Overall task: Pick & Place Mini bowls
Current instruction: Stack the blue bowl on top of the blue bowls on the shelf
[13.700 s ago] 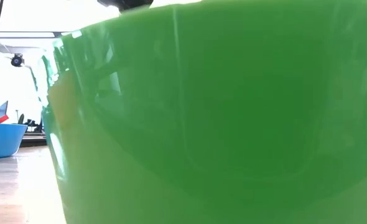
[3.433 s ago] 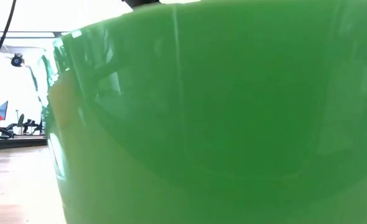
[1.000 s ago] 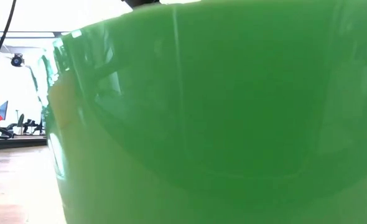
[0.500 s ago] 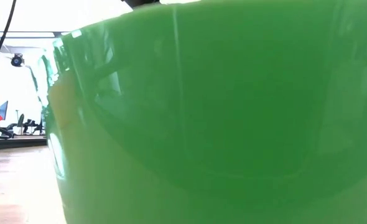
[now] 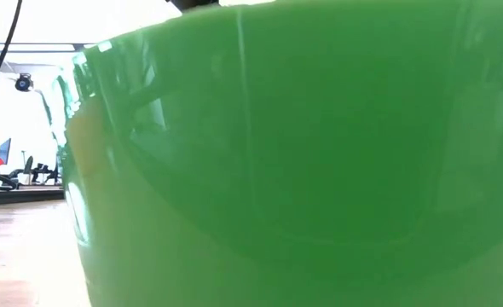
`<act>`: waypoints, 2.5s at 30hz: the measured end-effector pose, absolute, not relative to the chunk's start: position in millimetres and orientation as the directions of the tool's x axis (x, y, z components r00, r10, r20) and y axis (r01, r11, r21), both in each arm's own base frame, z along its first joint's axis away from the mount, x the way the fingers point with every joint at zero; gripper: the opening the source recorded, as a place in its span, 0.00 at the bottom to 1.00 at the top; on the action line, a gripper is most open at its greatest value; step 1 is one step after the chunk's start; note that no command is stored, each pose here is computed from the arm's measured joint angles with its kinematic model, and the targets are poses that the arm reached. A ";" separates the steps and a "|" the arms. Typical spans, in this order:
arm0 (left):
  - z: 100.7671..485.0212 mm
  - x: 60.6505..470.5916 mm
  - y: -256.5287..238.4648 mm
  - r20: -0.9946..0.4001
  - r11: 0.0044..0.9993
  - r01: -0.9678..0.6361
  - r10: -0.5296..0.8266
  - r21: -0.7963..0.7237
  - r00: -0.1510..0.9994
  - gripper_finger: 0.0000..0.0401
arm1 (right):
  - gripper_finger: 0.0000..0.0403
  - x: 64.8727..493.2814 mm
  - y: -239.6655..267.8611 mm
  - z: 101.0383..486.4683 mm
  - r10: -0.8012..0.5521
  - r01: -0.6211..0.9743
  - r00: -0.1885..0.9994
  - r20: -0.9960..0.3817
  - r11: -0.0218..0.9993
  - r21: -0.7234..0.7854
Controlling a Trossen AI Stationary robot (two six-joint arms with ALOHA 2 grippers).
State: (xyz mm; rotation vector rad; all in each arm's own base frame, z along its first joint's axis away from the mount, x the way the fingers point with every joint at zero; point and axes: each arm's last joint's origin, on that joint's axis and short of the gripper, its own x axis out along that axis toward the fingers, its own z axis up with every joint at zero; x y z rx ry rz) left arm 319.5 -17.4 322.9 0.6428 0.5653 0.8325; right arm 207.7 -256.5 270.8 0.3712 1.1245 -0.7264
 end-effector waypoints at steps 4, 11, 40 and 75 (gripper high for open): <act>323.6 318.9 -19.0 -0.202 0.512 -0.485 0.807 0.709 0.555 0.23 | 0.02 209.6 -214.2 299.7 -0.344 0.633 0.296 -0.891 0.770 -0.086; 326.6 316.4 -20.4 -0.197 0.515 -0.488 0.803 0.705 0.562 0.23 | 0.02 208.9 -116.2 329.0 -0.355 0.522 0.415 -0.837 0.847 -0.100; 319.9 320.4 -40.3 -0.344 0.786 -0.235 0.490 0.572 0.801 0.23 | 0.02 160.4 112.6 256.2 0.038 0.088 0.318 -0.947 0.994 0.070; 317.8 320.4 -41.7 -0.373 0.824 -0.201 0.439 0.529 0.818 0.23 | 0.03 179.9 166.8 221.7 0.077 0.065 0.148 -0.986 0.994 0.088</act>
